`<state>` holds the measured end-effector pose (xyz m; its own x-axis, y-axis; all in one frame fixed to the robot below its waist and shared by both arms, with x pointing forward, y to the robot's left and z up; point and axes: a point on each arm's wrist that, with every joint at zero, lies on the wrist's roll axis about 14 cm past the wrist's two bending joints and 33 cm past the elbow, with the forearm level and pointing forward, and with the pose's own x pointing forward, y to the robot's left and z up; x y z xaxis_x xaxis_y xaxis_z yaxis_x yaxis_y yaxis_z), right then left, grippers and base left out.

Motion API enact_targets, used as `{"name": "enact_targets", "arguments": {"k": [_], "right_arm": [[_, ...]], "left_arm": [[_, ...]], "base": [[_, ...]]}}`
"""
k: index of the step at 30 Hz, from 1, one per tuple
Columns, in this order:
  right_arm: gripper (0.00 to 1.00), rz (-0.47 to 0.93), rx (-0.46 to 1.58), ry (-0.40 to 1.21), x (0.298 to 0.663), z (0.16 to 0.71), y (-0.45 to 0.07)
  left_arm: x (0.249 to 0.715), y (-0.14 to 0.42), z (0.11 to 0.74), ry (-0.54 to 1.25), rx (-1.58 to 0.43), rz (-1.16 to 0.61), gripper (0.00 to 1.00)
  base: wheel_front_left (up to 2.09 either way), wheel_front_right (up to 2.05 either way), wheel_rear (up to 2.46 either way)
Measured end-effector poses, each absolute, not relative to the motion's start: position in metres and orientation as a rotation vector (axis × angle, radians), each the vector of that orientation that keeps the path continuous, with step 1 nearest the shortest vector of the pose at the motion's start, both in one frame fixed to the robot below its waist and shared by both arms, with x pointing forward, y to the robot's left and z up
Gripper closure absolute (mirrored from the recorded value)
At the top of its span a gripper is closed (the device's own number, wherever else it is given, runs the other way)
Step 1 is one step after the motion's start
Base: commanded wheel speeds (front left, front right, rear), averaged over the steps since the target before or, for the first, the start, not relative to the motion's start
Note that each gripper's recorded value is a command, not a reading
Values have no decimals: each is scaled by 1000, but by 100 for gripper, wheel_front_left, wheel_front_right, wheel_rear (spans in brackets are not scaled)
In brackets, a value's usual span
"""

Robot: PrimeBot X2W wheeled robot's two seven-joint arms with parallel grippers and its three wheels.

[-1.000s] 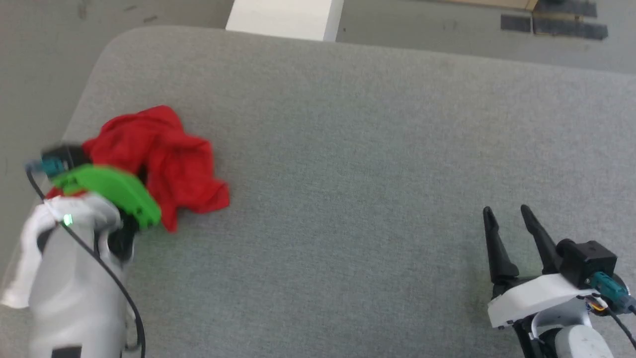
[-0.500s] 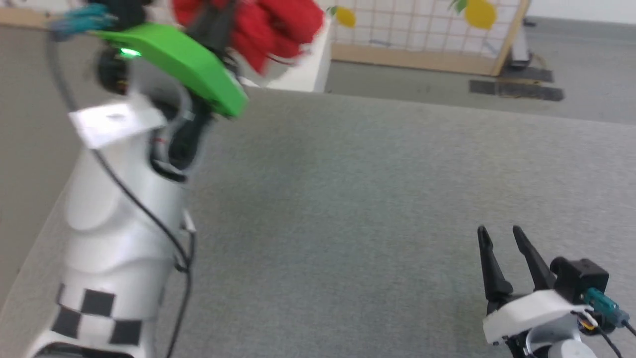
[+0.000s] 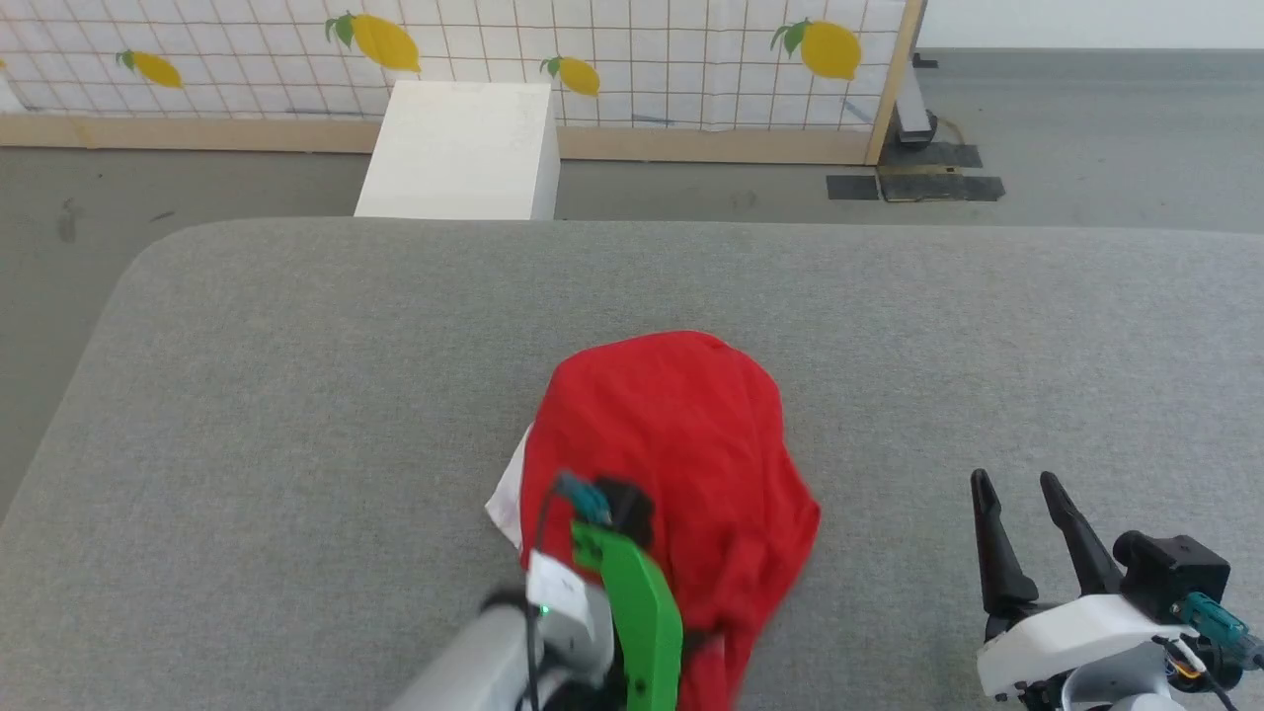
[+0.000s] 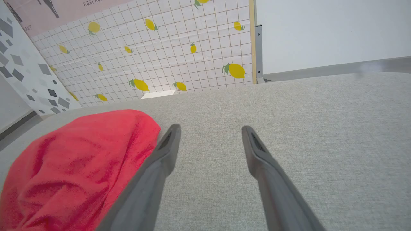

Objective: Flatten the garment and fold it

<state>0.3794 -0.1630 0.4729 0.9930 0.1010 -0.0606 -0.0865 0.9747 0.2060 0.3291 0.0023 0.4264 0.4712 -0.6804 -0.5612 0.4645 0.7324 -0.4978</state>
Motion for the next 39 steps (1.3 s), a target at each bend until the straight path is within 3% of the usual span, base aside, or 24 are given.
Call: {"name": "enact_targets", "arguments": {"k": [2, 3, 4, 5, 12, 17, 21, 25, 32, 39], "right_arm": [[0, 89, 208, 71, 378, 473, -165], [0, 89, 210, 70, 378, 473, -165], [0, 89, 212, 72, 377, 473, -165], [0, 90, 213, 73, 376, 472, -164], [0, 114, 221, 60, 374, 476, -156], [0, 134, 220, 53, 376, 480, -150], [0, 153, 224, 73, 378, 479, -143], [0, 173, 216, 115, 385, 477, -137], [0, 248, 119, 234, 426, 484, -112], [0, 355, -108, 586, 452, 446, -71]], "left_arm": [[302, 0, 404, 948, -288, -733, 100], [294, -1, 399, 983, -286, -738, 91], [290, -1, 398, 1002, -303, -733, 3], [290, 0, 400, 1006, -325, -721, 0], [342, 15, 487, 703, -688, -639, 0], [378, 78, 543, 391, -827, -466, 0], [395, 169, 571, 62, -731, -182, 0], [382, 234, 577, -161, -536, 44, 0], [358, 253, 541, -152, -295, 154, 0], [355, 242, 520, -97, -239, 160, 0]], "base": [[0, 0, 0], [0, 0, 0], [0, 0, 0], [0, 0, 0], [0, 0, 0], [0, 0, 0], [0, 0, 0], [0, 0, 0], [0, 0, 0], [0, 0, 0]]}}
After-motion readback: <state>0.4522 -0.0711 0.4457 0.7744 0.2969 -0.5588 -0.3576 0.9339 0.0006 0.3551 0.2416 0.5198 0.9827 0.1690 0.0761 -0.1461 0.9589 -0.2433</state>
